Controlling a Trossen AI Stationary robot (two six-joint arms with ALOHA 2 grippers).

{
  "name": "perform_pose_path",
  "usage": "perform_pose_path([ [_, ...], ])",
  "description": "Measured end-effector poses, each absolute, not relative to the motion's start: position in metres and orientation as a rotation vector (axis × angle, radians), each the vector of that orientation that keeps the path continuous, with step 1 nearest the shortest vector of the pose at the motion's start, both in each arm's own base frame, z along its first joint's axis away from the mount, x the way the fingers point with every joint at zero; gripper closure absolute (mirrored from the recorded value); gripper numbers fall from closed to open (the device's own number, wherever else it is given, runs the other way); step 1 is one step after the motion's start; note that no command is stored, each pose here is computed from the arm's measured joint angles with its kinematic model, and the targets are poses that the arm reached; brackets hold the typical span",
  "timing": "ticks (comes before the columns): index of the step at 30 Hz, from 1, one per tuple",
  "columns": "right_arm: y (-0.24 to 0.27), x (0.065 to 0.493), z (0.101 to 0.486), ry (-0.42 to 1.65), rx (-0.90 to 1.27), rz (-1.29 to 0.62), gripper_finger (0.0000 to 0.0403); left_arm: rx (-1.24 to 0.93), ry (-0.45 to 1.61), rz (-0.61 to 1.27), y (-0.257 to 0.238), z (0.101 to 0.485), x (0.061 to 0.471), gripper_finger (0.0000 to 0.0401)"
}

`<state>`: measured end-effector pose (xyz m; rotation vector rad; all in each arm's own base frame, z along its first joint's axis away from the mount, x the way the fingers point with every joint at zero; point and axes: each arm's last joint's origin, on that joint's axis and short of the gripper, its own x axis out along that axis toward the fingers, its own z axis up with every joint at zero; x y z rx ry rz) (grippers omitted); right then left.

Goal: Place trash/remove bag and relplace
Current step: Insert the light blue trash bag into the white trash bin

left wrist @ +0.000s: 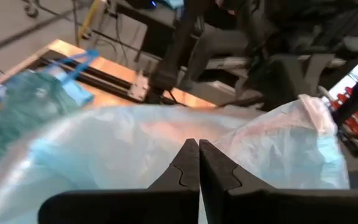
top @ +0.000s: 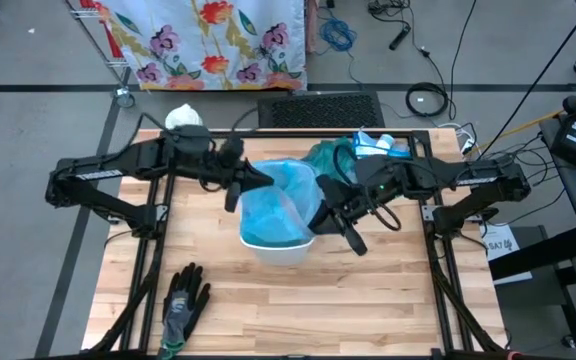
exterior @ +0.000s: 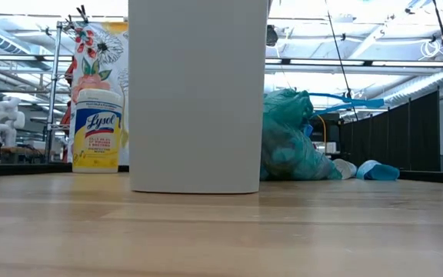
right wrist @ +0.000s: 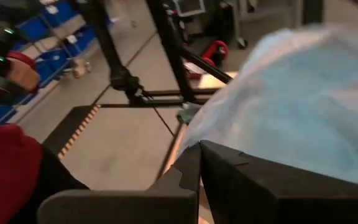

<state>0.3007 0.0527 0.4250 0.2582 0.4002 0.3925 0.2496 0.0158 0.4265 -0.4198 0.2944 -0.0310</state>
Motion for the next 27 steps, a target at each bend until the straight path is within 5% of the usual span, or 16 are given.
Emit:
perform_pose_path([
  [12,0.067,0.308,0.424,0.377,0.294,0.432,0.0403,-0.433,0.027,-0.193,-0.006,0.455,0.263,0.0401],
  [22,0.064,0.337,0.406,0.387,0.374,0.390,0.0403,-0.401,0.497,-0.148,-0.007,0.473,0.270,0.0401],
  [27,0.063,0.349,0.403,0.346,0.417,0.382,0.0403,-0.241,0.557,-0.180,-0.007,0.493,0.276,0.0401],
])
